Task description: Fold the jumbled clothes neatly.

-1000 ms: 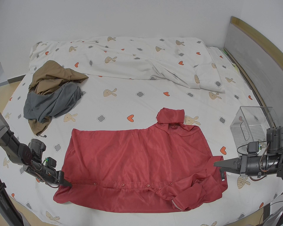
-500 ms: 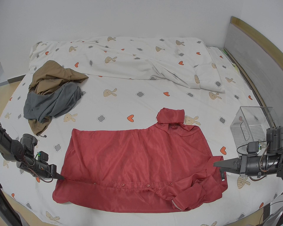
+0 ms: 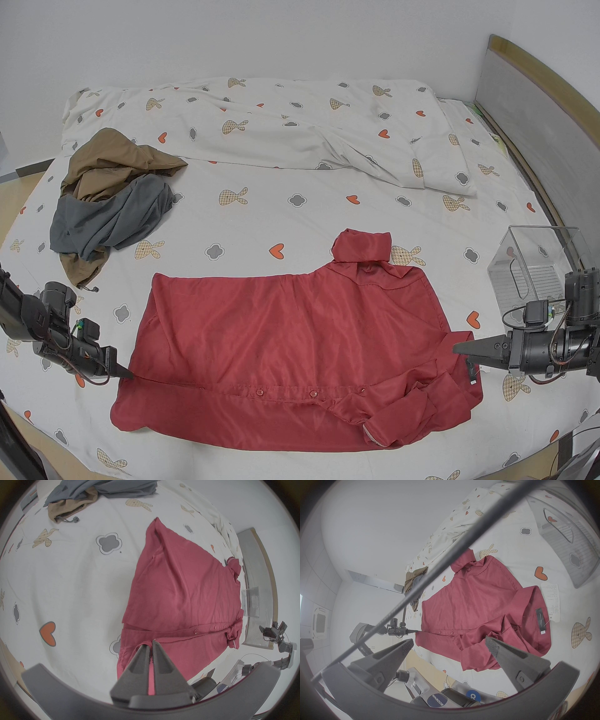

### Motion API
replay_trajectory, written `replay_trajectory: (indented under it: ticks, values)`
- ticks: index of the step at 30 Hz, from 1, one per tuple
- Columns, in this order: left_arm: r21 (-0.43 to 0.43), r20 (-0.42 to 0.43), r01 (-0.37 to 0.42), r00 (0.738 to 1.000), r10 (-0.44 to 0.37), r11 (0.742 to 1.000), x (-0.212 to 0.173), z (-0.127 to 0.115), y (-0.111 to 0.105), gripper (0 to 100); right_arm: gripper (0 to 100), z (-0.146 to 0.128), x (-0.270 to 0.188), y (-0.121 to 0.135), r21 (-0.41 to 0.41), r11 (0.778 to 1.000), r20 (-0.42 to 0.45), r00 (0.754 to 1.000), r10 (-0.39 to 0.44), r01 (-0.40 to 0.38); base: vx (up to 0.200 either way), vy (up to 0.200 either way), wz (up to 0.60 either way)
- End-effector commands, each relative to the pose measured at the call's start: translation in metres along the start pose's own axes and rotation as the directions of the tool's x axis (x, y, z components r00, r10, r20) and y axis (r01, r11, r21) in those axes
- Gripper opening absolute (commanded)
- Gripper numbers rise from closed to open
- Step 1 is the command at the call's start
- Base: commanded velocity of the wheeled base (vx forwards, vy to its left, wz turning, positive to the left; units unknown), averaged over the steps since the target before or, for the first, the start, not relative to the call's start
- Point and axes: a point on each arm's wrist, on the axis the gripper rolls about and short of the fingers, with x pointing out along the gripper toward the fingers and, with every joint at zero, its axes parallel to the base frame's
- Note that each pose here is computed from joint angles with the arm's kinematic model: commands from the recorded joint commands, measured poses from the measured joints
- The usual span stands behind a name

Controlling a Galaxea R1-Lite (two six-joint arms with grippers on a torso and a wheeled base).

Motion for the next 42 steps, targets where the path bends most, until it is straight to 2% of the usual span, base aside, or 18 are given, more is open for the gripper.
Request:
replay_trajectory:
  ticks: [1,5,9,11,12,13,15,16,17,18,19,20,21,26,32,39,42]
  values:
    - [0.01,-0.016,0.002,1.0,-0.002,1.0,0.002,-0.004,-0.001,100,100,0.0,0.0,0.0,0.0,1.0,0.001,1.0,-0.001,0.001,0.0,0.0,0.0]
    - [0.022,0.012,-0.001,1.0,0.0,1.0,-0.007,-0.003,-0.006,100,100,0.0,0.0,0.0,0.001,1.0,0.0,1.0,-0.001,0.001,0.0,0.0,0.0]
    - [0.061,0.101,-0.006,0.995,0.0,0.998,-0.037,-0.006,-0.021,100,100,0.0,0.003,-0.002,0.005,1.0,-0.009,1.0,-0.006,0.006,0.0,0.0,0.0]
    - [0.083,0.117,0.008,0.993,-0.018,0.996,-0.044,-0.011,-0.028,100,100,0.0,0.007,-0.006,0.017,1.0,-0.024,1.0,-0.019,0.02,0.0,0.0,0.0]
    - [0.115,0.115,0.042,0.992,-0.055,0.992,-0.047,-0.017,-0.039,100,100,0.001,0.012,-0.011,0.034,0.999,-0.04,0.999,-0.031,0.032,0.0,0.0,0.0]
    - [0.162,0.09,0.082,0.991,-0.097,0.983,-0.047,-0.023,-0.054,100,100,0.002,0.017,-0.013,0.043,0.998,-0.057,0.998,-0.035,0.038,0.0,0.0,0.0]
    - [0.182,0.058,0.102,0.992,-0.114,0.978,-0.045,-0.028,-0.063,100,100,0.002,0.022,-0.015,0.053,0.998,-0.076,0.997,-0.034,0.039,0.0,0.0,0.0]
    - [0.203,0.004,0.129,0.991,-0.133,0.971,-0.038,-0.032,-0.072,100,100,0.002,0.03,-0.015,0.057,0.998,-0.108,0.994,-0.025,0.031,0.0,0.0,0.0]
    - [0.206,-0.001,0.131,0.991,-0.133,0.97,-0.037,-0.032,-0.073,100,100,0.002,0.031,-0.014,0.055,0.998,-0.112,0.993,-0.023,0.029,0.0,0.0,0.0]
    - [0.227,-0.061,0.156,0.987,-0.145,0.961,-0.028,-0.036,-0.082,100,100,-0.003,0.045,-0.008,0.045,0.999,-0.168,0.986,-0.004,0.012,0.0,0.0,0.0]
    - [0.227,-0.061,0.156,0.987,-0.145,0.961,-0.028,-0.036,-0.082,100,100,-0.003,0.045,-0.008,0.045,0.999,-0.168,0.986,-0.004,0.012,0.0,0.0,0.0]
    - [0.24,-0.136,0.164,0.982,-0.134,0.957,-0.012,-0.039,-0.089,100,100,-0.013,0.066,0.003,0.039,0.999,-0.257,0.966,0.019,-0.01,0.0,0.0,0.0]
    - [0.247,-0.161,0.155,0.98,-0.117,0.957,-0.005,-0.04,-0.091,100,100,-0.016,0.075,0.008,0.04,0.999,-0.282,0.959,0.018,-0.007,0.0,0.0,0.0]
    - [0.249,-0.249,0.122,0.967,-0.058,0.961,0.015,-0.05,-0.09,100,100,-0.019,0.1,0.011,0.041,0.999,-0.325,0.946,-0.002,0.016,0.0,0.0,0.0]
    - [0.227,-0.299,0.122,0.953,-0.05,0.966,0.023,-0.059,-0.086,100,100,-0.01,0.108,0.019,0.023,1.0,-0.308,0.951,0.019,-0.013,0.0,0.0,0.0]
    - [0.231,-0.291,0.112,0.956,-0.042,0.966,0.041,-0.064,-0.077,100,100,0.0,0.11,0.021,0.016,1.0,-0.274,0.961,0.023,-0.02,0.0,0.0,0.0]
    - [0.248,-0.276,0.066,0.961,0.006,0.966,0.051,-0.069,-0.071,100,100,0.008,0.113,0.023,0.001,1.0,-0.238,0.971,0.005,-0.005,0.0,0.0,0.0]
